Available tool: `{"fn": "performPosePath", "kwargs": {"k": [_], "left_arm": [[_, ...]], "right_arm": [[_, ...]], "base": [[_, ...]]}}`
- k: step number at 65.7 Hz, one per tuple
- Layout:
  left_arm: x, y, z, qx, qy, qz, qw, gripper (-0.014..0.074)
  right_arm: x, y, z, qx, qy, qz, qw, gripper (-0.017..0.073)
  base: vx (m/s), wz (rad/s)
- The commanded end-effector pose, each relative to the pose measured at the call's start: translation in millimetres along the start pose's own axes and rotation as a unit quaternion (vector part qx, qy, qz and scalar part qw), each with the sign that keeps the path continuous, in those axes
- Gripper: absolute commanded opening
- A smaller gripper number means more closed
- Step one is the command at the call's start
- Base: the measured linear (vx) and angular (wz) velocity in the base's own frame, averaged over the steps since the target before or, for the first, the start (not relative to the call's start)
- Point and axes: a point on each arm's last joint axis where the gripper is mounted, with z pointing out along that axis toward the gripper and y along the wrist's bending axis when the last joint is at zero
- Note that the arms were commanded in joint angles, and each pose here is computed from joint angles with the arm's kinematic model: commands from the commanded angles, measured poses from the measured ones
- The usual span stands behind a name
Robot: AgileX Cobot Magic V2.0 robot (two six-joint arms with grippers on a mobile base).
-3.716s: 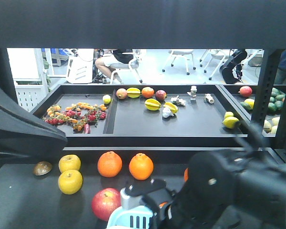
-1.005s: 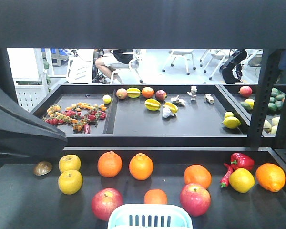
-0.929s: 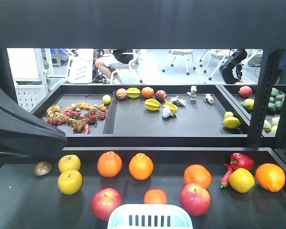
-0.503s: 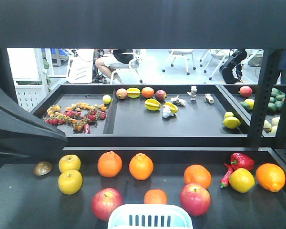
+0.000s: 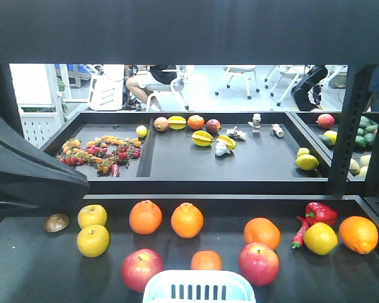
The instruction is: Pick three apples into basket with both arms
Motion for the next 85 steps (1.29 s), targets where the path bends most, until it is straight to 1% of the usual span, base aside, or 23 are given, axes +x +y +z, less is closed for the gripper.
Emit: {"fn": "performPosePath", "kwargs": {"k": [1, 9, 18, 32, 38, 52, 56, 64, 69, 76, 85], "left_arm": [[-9.9, -5.3, -12.3, -0.006, -0.040, 0.002, 0.999, -0.0008], [-9.9, -5.3, -12.3, -0.006, -0.040, 0.002, 0.999, -0.0008], [-9.9, -5.3, -12.3, -0.006, -0.040, 0.002, 0.999, -0.0008], [-9.9, -5.3, -12.3, -0.006, -0.040, 0.002, 0.999, -0.0008], [-9.9, -5.3, -12.3, -0.006, -0.040, 0.002, 0.999, -0.0008], [-9.9, -5.3, -12.3, -0.006, -0.040, 0.002, 0.999, -0.0008], [-9.9, -5.3, -12.3, -0.006, -0.040, 0.002, 0.999, -0.0008], [-9.9, -5.3, -12.3, -0.006, -0.040, 0.002, 0.999, -0.0008], [-9.9, -5.3, -12.3, -0.006, -0.040, 0.002, 0.999, -0.0008], [-9.9, -5.3, -12.3, -0.006, -0.040, 0.002, 0.999, -0.0008], [-9.9, -5.3, -12.3, -0.006, -0.040, 0.002, 0.999, -0.0008]], "right_arm": [[-10.6, -4.9, -6.7, 0.021, -0.053, 0.015, 0.998, 0.0724], [-20.2, -7.3, 7.9, 0.027, -0.035, 0.020, 0.999, 0.0719], [-32.6, -7.6, 30.7, 0.022, -0.002, 0.023, 1.000, 0.0718], [-44.9, -7.9, 58.3, 0.018, 0.025, 0.018, 0.999, 0.0713], [-46.1, -7.4, 64.4, 0.014, 0.036, 0.019, 0.999, 0.0709], [-50.4, -7.5, 65.0, 0.012, 0.027, 0.021, 0.999, 0.0703], [-51.3, -12.8, 65.6, 0.014, 0.035, 0.026, 0.999, 0.0703], [-50.9, -33.6, 65.8, 0.003, 0.041, 0.069, 0.997, 0.0700], [-50.3, -46.1, 63.7, -0.009, 0.037, 0.084, 0.996, 0.0697], [-50.6, -52.0, 63.1, -0.016, 0.028, 0.088, 0.996, 0.0694], [-54.9, -53.4, 66.6, -0.012, 0.013, 0.087, 0.996, 0.0691]], "base": [[0.00, 0.00], [0.00, 0.00], [0.00, 0.00], [0.00, 0.00], [0.00, 0.00], [0.00, 0.00], [0.00, 0.00], [0.00, 0.00], [0.00, 0.00], [0.00, 0.00], [0.00, 0.00]]}}
